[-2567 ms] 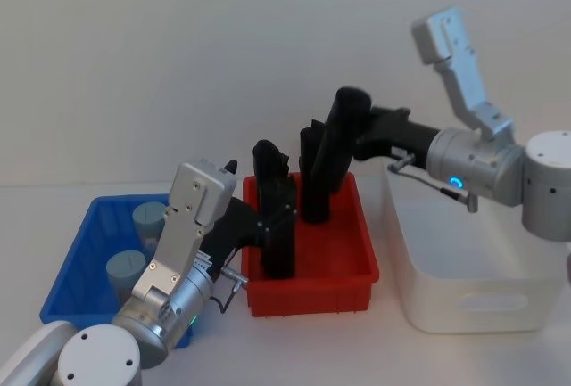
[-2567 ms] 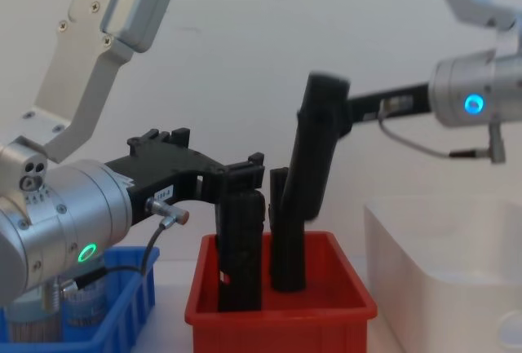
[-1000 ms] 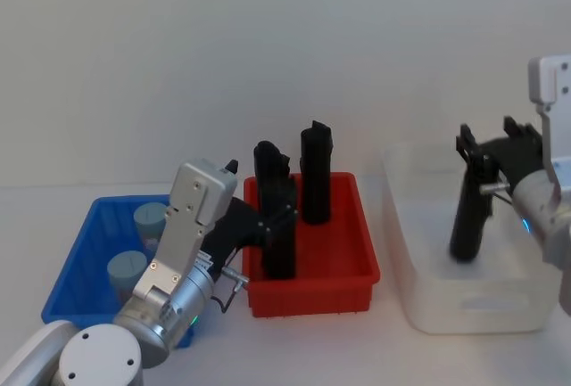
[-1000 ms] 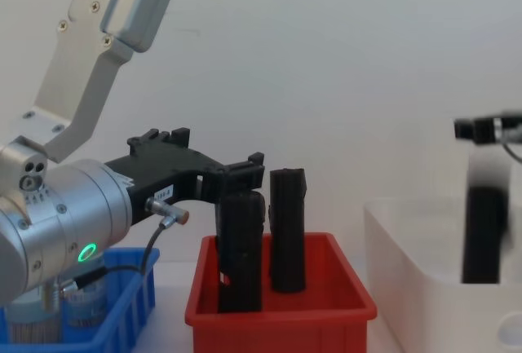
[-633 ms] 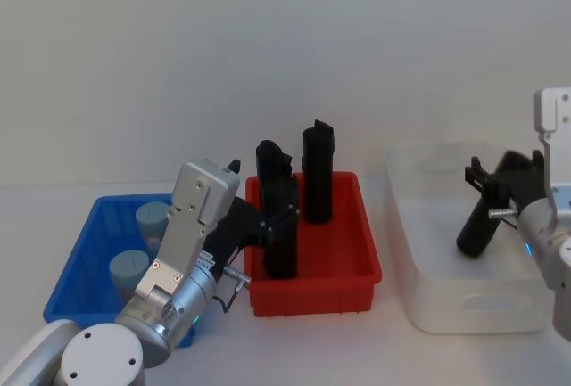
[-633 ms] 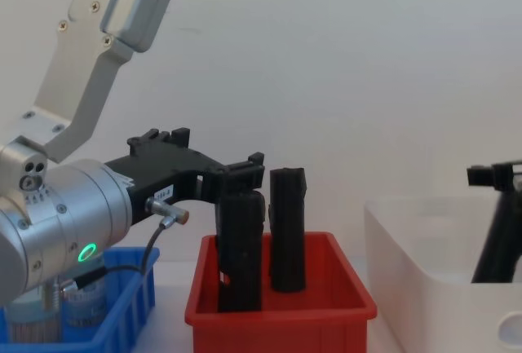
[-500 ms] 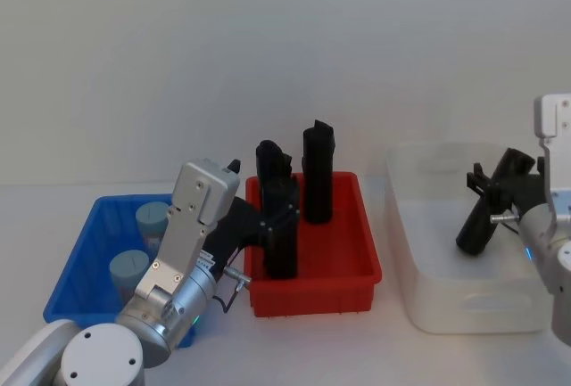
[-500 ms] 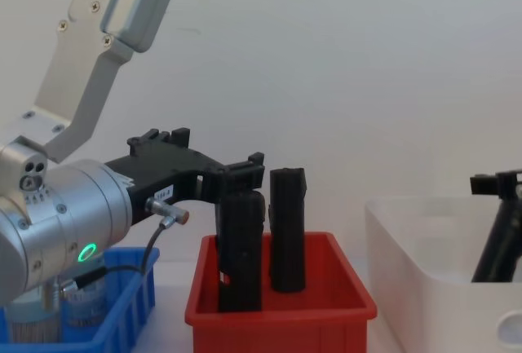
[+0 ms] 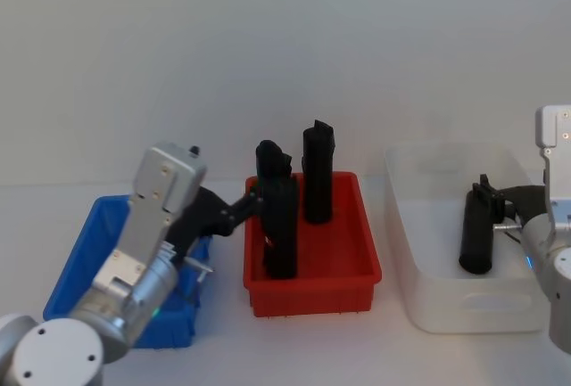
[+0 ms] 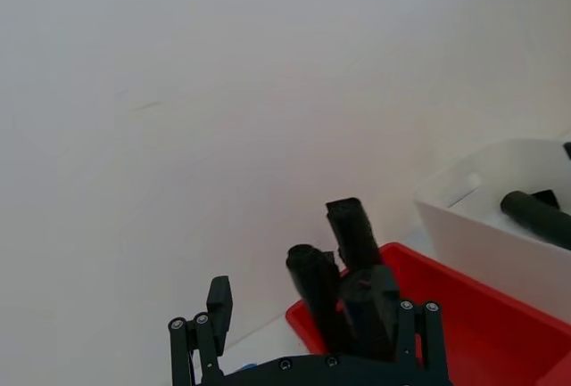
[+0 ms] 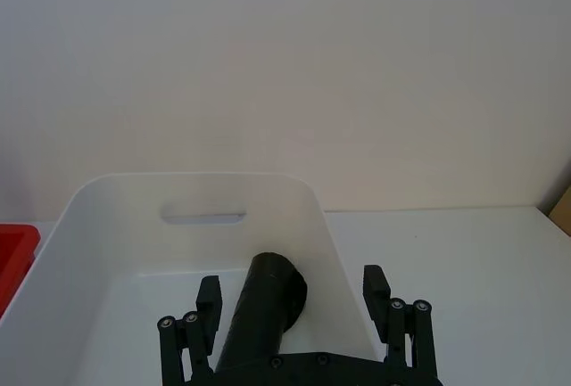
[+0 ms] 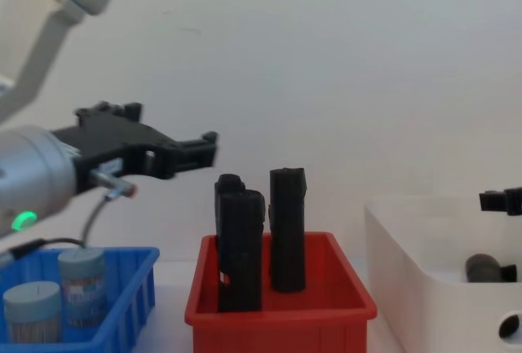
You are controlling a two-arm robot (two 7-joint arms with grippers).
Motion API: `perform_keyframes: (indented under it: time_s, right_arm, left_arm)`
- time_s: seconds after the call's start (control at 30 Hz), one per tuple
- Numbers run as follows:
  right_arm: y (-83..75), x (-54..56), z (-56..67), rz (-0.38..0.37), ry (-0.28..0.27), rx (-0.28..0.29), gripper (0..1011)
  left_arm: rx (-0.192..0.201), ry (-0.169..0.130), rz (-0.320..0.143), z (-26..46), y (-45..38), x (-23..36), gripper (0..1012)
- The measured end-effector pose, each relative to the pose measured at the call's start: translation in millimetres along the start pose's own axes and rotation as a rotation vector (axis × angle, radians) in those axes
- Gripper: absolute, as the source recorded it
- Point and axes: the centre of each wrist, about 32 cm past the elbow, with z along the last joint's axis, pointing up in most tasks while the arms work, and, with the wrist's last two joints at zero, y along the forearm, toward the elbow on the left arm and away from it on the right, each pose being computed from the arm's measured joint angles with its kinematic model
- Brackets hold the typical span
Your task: Pick the cotton swabs from the blue box and place them into the white box.
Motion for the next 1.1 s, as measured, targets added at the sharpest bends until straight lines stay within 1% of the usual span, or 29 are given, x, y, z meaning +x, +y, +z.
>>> perform_keyframes:
  time_s: [0.03,0.07,0.13,0.17,0.27,0.3,0.33,0.37,0.47,0.53,0.57,0.7,0.73,0.77,0.8,0.87,0.9,0.93,1.0,1.1]
  right_arm:
    - [0.0,-0.1,-0.4,-0.002,0.000,-0.002,1002]
    - [0.1,-0.1,-0.6,-0.003,0.000,-0.002,1002]
    - [0.1,-0.2,-1.2,-0.005,0.000,-0.005,1002]
    - [0.1,-0.2,-1.4,-0.006,0.000,-0.005,1002]
    - [0.2,-0.3,-1.9,-0.009,-0.001,-0.007,1002]
    - [0.2,-0.3,-2.0,-0.009,-0.001,-0.008,1002]
    - [0.2,-0.4,-2.1,-0.010,-0.001,-0.008,1002]
    - [0.2,-0.4,-2.2,-0.010,-0.001,-0.008,1002]
    - [0.3,-0.5,-2.6,-0.012,-0.001,-0.010,1002]
    - [0.3,-0.5,-2.8,-0.012,-0.001,-0.011,1002]
    - [0.3,-0.6,-2.9,-0.013,-0.001,-0.011,1002]
    - [0.3,-0.7,-3.1,-0.014,-0.001,-0.012,1002]
    - [0.3,-0.8,-3.2,-0.014,-0.001,-0.012,1002]
    - [0.3,-0.8,-3.2,-0.014,-0.001,-0.012,1002]
    - [0.3,-0.8,-3.3,-0.014,-0.001,-0.013,1002]
    - [0.3,-0.8,-3.4,-0.015,-0.001,-0.013,1002]
    - [0.3,-0.8,-3.5,-0.015,-0.001,-0.013,1002]
    - [0.3,-0.8,-3.6,-0.015,-0.001,-0.013,1002]
    - [0.3,-0.8,-3.6,-0.015,-0.001,-0.014,1002]
    - [0.3,-0.8,-3.8,-0.015,-0.001,-0.014,1002]
  left_arm:
    - [0.004,-0.006,0.007,1.6,2.5,2.5,1003]
    - [0.016,-0.013,0.021,3.5,6.6,6.1,1003]
    - [0.035,-0.017,0.037,5.2,10.9,10.0,1003]
    - [0.050,-0.021,0.051,7.2,15.4,14.1,1003]
    - [0.080,-0.023,0.071,9.6,23.0,20.3,1003]
    - [0.097,-0.025,0.085,11.1,27.3,24.2,1003]
    - [0.106,-0.027,0.091,11.8,30.3,26.5,1003]
    - [0.117,-0.026,0.095,12.1,32.5,28.3,1003]
    - [0.168,-0.017,0.115,13.6,42.4,36.6,1003]
    - [0.192,-0.013,0.121,14.0,46.4,40.5,1003]
    - [0.212,-0.009,0.126,14.1,49.7,43.8,1003]
    - [0.255,0.003,0.127,13.0,55.8,50.0,1003]
    - [0.275,0.010,0.127,12.3,58.0,53.0,1003]
    - [0.285,0.013,0.127,11.7,59.4,54.9,1003]
    - [0.305,0.023,0.121,10.6,61.4,57.6,1003]
    - [0.324,0.033,0.115,9.1,62.8,60.3,1003]
    - [0.334,0.037,0.112,7.8,63.6,62.2,1003]
    - [0.353,0.048,0.105,5.2,64.5,65.0,1003]
    - [0.371,0.060,0.095,2.2,65.0,68.0,1003]
    - [0.406,0.085,0.072,-5.5,65.0,73.8,1003]
